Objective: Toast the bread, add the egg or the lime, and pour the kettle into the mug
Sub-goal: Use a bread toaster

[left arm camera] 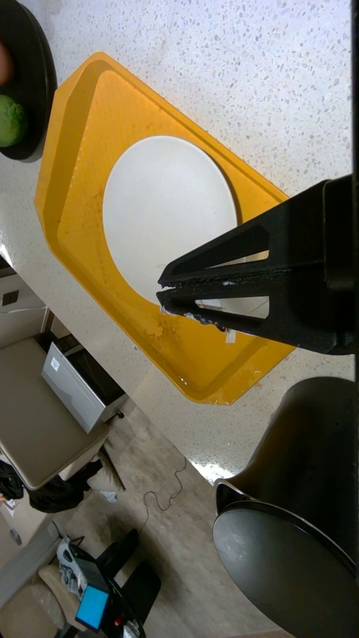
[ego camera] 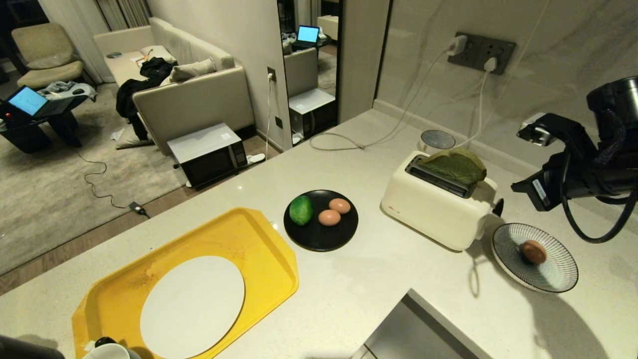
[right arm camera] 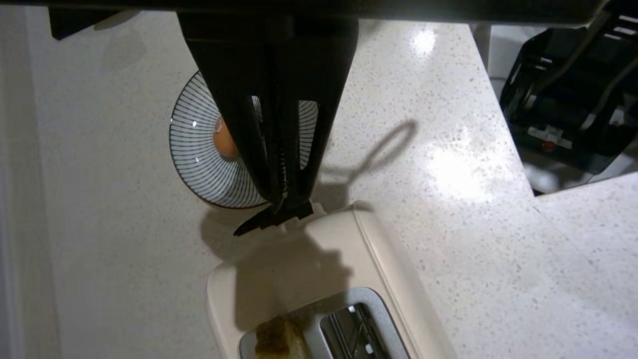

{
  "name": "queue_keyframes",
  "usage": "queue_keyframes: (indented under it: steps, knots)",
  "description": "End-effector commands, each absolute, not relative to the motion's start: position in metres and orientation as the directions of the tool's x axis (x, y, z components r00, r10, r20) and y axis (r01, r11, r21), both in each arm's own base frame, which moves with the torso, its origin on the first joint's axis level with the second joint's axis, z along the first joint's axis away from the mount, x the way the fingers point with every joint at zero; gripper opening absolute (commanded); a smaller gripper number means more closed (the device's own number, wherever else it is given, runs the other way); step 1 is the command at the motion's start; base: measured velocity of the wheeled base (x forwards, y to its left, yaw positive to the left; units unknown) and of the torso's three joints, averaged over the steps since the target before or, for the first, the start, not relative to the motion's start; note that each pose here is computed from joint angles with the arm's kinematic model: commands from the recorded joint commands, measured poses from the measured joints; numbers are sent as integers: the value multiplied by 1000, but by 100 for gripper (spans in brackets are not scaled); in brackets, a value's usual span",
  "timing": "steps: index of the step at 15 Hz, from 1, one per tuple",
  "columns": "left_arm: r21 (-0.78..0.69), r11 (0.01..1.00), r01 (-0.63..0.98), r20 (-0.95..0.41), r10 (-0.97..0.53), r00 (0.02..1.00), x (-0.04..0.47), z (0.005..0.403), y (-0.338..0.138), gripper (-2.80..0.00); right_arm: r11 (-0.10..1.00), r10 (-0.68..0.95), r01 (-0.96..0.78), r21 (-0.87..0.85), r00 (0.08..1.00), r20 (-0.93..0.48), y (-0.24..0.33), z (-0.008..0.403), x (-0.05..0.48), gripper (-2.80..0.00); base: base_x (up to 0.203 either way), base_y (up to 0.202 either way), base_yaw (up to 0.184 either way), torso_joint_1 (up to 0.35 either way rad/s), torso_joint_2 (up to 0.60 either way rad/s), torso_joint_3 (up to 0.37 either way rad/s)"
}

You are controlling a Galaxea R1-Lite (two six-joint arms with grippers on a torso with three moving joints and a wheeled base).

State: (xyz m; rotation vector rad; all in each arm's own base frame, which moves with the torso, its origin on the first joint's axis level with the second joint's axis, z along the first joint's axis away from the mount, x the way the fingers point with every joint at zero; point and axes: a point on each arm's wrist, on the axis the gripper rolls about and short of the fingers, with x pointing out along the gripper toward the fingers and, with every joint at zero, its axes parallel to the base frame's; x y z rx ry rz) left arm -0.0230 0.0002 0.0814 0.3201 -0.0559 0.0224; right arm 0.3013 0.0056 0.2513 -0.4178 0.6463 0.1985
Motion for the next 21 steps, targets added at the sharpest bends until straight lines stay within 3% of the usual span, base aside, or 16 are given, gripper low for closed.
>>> queue_keyframes:
  steps: [1,12,21]
  knots:
    - [315,948,-32,60,14,998,-23,81,0,-280,897,51,-320,-305,761,-647,6,239,317,-280,0,0,0,0,0,0]
    - [315,948,-32,60,14,998,-23,81,0,-280,898,47,-311,-310,769,-637,5,229,368,-280,0,0,0,0,0,0]
    - [315,948,-32,60,14,998,-23,81,0,-280,897,57,-302,-324,804,-591,8,243,377,-280,0,0,0,0,0,0]
